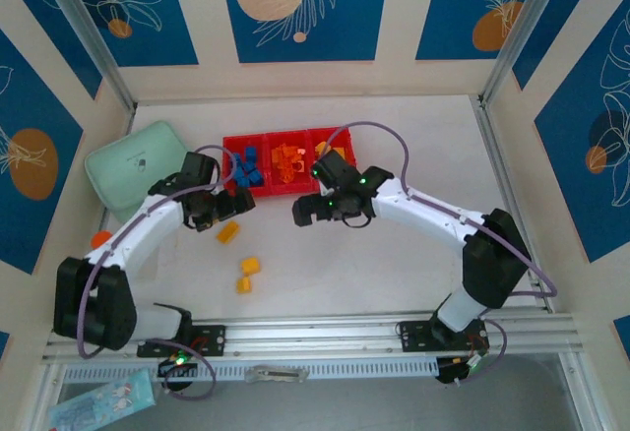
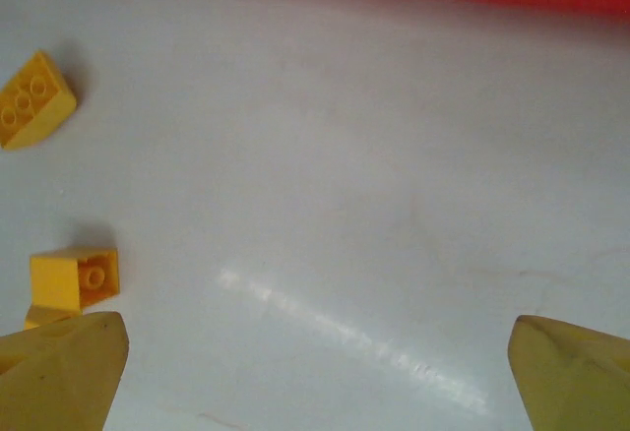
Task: Sort the legos into containers by color
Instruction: Pick up the lego from the middle-left of the table, then place the lego in the container, then pick up the lego from the middle-left of the table, then place the lego in the container, then pick up the lego from the middle-left of the table.
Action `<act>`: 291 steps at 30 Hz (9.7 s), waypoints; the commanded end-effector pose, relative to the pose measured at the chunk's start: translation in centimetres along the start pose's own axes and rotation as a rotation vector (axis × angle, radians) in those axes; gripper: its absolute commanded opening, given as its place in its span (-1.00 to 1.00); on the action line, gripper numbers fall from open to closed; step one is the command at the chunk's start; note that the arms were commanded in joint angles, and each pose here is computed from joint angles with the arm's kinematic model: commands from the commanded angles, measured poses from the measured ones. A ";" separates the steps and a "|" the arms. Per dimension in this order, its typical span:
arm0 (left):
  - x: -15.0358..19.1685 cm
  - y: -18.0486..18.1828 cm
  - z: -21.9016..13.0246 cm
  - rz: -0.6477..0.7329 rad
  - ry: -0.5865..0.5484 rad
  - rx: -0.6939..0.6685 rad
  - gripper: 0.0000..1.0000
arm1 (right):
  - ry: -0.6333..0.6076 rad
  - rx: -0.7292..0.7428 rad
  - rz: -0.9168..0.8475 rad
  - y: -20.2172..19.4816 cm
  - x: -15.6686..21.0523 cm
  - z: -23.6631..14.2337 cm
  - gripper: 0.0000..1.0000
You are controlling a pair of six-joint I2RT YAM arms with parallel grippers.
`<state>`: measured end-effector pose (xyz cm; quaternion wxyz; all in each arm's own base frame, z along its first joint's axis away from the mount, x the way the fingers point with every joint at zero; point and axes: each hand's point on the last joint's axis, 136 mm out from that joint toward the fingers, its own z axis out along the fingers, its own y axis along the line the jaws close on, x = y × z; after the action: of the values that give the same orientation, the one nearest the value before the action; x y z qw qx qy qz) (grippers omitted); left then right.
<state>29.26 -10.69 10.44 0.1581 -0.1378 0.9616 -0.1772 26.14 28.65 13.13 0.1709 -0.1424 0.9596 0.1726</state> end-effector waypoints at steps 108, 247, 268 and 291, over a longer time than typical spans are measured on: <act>-6.1 -24.9 1.3 0.507 -0.081 0.154 0.23 | -0.140 -0.025 0.262 -8.3 -0.8 -6.4 0.98; 11.6 -2.8 -5.2 0.170 0.096 -0.157 0.37 | -0.168 -0.338 -0.181 3.5 6.2 -3.2 0.99; 18.6 1.8 1.4 0.119 0.290 -0.300 0.32 | -0.091 -0.291 -0.182 3.5 8.6 -0.6 0.99; 19.0 2.8 3.8 0.097 0.289 -0.360 -0.23 | -0.124 -0.309 -0.155 2.5 7.0 -1.3 0.99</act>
<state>12.44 -14.90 1.32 -0.0043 -0.0903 0.9959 -0.0079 18.64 28.91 11.24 0.2089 -0.2249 0.9048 0.2952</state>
